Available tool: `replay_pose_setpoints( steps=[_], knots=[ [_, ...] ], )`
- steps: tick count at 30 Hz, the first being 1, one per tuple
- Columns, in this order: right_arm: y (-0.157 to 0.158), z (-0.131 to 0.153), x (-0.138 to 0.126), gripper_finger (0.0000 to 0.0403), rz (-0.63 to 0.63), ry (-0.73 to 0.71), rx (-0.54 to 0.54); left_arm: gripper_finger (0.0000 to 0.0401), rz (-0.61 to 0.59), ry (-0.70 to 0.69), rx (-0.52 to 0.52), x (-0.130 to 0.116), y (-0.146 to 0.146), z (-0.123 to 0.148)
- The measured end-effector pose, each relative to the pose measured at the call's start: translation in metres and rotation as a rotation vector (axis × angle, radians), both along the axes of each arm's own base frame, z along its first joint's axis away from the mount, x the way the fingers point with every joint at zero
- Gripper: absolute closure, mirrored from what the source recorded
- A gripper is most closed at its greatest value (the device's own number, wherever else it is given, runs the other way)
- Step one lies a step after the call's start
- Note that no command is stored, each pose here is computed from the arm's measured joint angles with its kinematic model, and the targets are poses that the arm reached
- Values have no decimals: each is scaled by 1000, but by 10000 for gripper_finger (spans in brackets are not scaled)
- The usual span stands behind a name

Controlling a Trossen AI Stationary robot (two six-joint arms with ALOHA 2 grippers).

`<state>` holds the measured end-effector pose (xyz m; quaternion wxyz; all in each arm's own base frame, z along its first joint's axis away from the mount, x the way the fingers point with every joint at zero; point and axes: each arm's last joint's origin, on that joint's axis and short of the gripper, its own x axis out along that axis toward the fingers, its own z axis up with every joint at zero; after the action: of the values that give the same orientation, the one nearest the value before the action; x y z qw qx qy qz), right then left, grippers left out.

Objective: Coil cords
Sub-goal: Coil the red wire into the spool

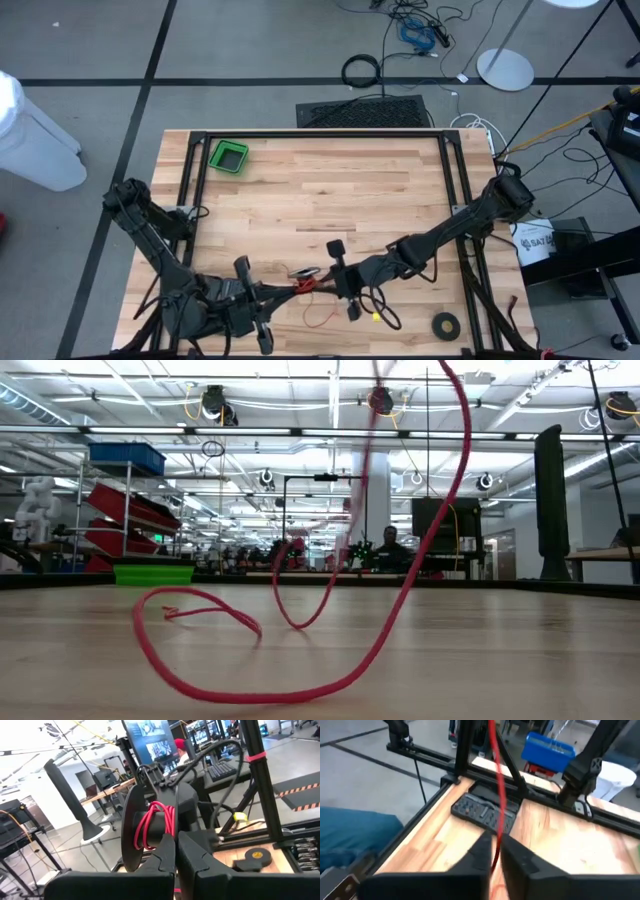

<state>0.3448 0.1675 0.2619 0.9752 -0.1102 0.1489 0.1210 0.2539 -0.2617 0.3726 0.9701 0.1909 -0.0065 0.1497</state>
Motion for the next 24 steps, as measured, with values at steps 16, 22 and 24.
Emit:
replay_pose_setpoints(
  steps=[16, 22, 24],
  knots=[
    [-1, 46, -52, 402, -35, 54, 15, 401, -35, 32, 36, -9, -10, -4],
    [7, 59, -73, 402, -54, 28, -11, 401, -47, 49, 28, -9, -10, -8],
    [9, 64, -79, 402, -65, 6, -15, 401, -85, 64, 26, -10, -10, -9]
  ],
)
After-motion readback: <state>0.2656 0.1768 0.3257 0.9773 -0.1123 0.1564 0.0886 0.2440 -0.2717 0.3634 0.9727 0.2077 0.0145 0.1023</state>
